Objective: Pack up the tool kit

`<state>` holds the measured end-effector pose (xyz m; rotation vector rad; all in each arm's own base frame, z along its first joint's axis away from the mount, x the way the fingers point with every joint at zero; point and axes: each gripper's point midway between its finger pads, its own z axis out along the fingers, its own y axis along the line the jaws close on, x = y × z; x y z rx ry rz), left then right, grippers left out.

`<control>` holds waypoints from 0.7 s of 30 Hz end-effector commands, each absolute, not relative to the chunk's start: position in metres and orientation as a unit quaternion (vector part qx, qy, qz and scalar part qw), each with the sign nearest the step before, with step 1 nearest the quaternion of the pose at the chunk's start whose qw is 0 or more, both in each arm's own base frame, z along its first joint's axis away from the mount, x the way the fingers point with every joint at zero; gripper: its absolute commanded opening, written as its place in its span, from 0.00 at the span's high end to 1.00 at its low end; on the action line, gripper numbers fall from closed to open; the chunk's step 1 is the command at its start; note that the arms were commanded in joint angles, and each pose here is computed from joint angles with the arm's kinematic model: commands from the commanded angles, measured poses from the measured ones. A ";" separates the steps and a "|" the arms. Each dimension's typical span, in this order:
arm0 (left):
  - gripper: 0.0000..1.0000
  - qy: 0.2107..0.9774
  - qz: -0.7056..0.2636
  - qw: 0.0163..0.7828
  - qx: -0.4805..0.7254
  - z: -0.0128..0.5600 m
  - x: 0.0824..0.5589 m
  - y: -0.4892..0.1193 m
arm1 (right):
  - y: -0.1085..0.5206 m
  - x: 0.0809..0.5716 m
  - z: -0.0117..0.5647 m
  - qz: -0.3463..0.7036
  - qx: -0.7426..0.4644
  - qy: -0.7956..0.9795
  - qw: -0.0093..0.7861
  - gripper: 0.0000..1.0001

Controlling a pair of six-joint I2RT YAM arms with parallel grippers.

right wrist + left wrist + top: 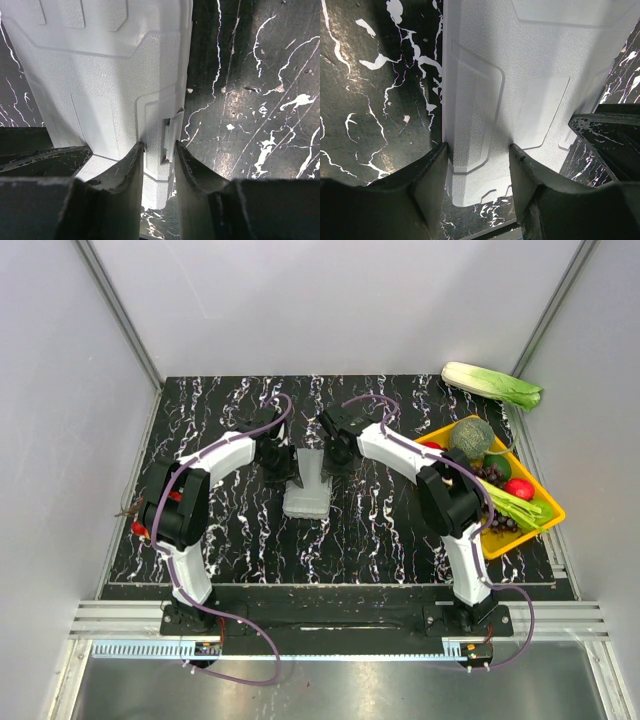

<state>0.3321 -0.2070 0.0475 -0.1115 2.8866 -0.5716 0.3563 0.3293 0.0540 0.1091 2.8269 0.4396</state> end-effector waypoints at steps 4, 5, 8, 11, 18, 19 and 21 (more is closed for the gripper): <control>0.51 0.969 -0.246 -0.015 -0.009 -0.002 0.283 -0.254 | 0.364 0.313 -0.015 0.125 -0.001 0.990 0.069 1.00; 0.51 0.969 -0.247 -0.018 -0.010 -0.003 0.283 -0.254 | 0.363 0.313 -0.019 0.121 -0.001 0.990 0.066 1.00; 0.52 0.968 -0.249 -0.019 -0.009 -0.003 0.282 -0.256 | 0.364 0.306 -0.026 0.115 -0.005 0.992 0.059 1.00; 0.53 0.968 -0.249 -0.020 -0.012 -0.004 0.282 -0.256 | 0.365 0.303 -0.031 0.110 -0.009 0.992 0.058 1.00; 0.65 0.965 -0.261 -0.021 -0.019 -0.002 0.284 -0.263 | 0.368 0.295 -0.047 0.099 -0.019 0.994 0.048 1.00; 0.65 0.965 -0.261 -0.022 -0.020 -0.003 0.284 -0.264 | 0.368 0.295 -0.049 0.098 -0.019 0.994 0.047 1.00; 0.66 0.965 -0.261 -0.022 -0.020 -0.003 0.285 -0.265 | 0.368 0.292 -0.053 0.093 -0.021 0.994 0.045 1.00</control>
